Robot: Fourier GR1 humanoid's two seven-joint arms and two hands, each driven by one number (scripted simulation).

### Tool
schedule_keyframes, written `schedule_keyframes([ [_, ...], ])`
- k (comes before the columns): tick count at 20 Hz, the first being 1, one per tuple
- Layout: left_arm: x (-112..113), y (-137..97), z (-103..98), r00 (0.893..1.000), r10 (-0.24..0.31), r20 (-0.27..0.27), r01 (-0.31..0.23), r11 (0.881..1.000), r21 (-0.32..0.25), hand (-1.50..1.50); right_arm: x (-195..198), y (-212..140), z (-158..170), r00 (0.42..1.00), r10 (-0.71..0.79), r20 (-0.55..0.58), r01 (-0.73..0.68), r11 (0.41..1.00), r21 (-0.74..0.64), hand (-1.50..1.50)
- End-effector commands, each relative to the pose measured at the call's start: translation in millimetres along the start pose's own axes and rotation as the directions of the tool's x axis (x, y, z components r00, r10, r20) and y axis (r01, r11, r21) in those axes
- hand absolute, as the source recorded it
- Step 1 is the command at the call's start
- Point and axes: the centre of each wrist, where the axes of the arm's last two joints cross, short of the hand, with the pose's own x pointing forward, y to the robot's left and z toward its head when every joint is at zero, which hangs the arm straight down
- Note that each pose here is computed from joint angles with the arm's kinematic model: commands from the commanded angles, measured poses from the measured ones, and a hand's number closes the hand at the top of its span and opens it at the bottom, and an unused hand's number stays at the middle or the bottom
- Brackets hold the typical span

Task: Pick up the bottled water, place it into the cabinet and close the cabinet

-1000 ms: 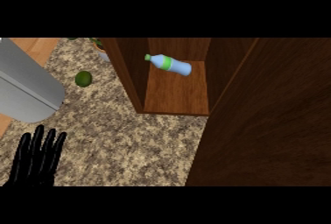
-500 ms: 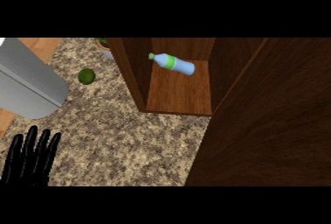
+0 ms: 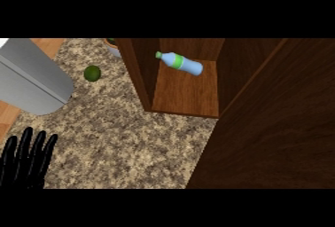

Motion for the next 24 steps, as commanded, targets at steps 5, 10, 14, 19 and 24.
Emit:
schedule_keyframes([
  [5, 2.8, 1.5, -1.9, 1.000, 0.014, -0.004, -0.015, 0.998, -0.053, -1.50, -28.8, 19.7, -44.9, 0.947, -0.321, -0.034, 0.323, 0.943, 0.081, 1.50],
  [10, 6.7, 2.8, -3.6, 1.000, 0.017, -0.007, -0.018, 0.996, -0.091, -1.50, -42.0, 18.7, -46.2, 0.869, -0.491, -0.057, 0.494, 0.858, 0.139, 1.50],
  [14, 9.5, 6.3, -4.0, 1.000, 0.017, 0.007, -0.017, 0.998, -0.068, -1.50, -47.4, -2.0, -34.1, 0.848, -0.531, 0.017, 0.531, 0.846, -0.053, 1.50],
  [19, 7.9, 12.6, -1.9, 1.000, -0.004, 0.009, 0.004, 0.999, -0.035, -1.50, -53.6, -15.7, -16.4, 0.848, -0.524, 0.079, 0.525, 0.810, -0.261, 1.50],
  [24, 7.3, 15.2, 0.8, 1.000, 0.010, 0.002, -0.010, 0.999, -0.036, -1.50, -62.4, -28.4, -13.1, 0.838, -0.532, 0.121, 0.535, 0.759, -0.371, 1.50],
])
